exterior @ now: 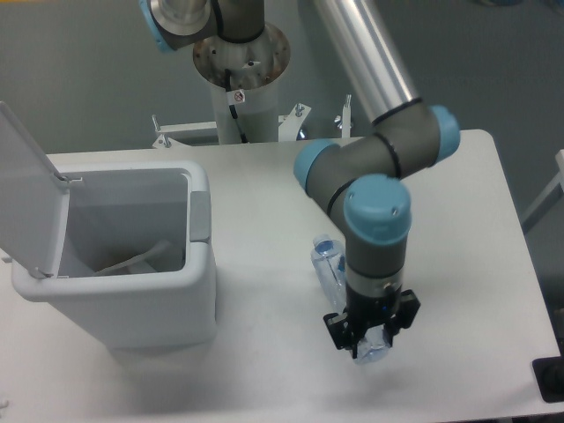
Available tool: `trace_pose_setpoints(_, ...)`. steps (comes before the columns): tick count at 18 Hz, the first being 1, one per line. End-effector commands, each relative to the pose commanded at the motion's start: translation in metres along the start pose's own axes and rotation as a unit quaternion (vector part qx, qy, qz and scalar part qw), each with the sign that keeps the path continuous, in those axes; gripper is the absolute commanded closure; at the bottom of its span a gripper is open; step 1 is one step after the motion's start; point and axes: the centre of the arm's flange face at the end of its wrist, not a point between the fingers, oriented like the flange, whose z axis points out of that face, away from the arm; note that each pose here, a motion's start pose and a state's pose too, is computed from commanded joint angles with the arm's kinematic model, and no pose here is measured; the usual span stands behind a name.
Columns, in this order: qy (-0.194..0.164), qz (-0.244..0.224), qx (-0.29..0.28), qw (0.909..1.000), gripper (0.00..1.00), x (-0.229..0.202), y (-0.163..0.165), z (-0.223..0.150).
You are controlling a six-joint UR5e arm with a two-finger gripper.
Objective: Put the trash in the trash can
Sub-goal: 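Close the gripper around the middle of the water bottle, then lift the bottle and carry it over the trash can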
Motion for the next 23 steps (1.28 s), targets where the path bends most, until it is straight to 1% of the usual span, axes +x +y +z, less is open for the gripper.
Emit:
trace_pose_setpoints(3,0.017,0.001,0.051,0.9985,0.43,0.007,-0.032,-0.043)
trace_pose_setpoints(6,0.037,-0.017,0.096,0.9946,0.43,0.011,-0.050,-0.088)
trace_pose_setpoints(8,0.049,-0.010,0.125,0.9909,0.43,0.020,-0.053,-0.123)
trace_pose_setpoints(9,0.061,-0.005,0.137,0.9887,0.43,0.026,-0.054,-0.139)
trace_pose_setpoints(11,0.095,0.007,0.160,0.9824,0.43,0.041,-0.054,-0.176)
trace_pose_setpoints(12,0.105,0.013,0.170,0.9797,0.43,0.048,-0.052,-0.192)
trace_pose_setpoints(14,0.113,0.025,0.186,0.9758,0.43,0.066,-0.049,-0.220)
trace_pose_setpoints(18,0.126,0.040,0.200,0.9708,0.43,0.103,-0.039,-0.253)
trace_pose_setpoints(21,0.142,0.058,0.199,0.9679,0.43,0.137,-0.031,-0.262)
trace_pose_setpoints(23,0.153,0.071,0.192,0.9667,0.43,0.161,-0.018,-0.264)
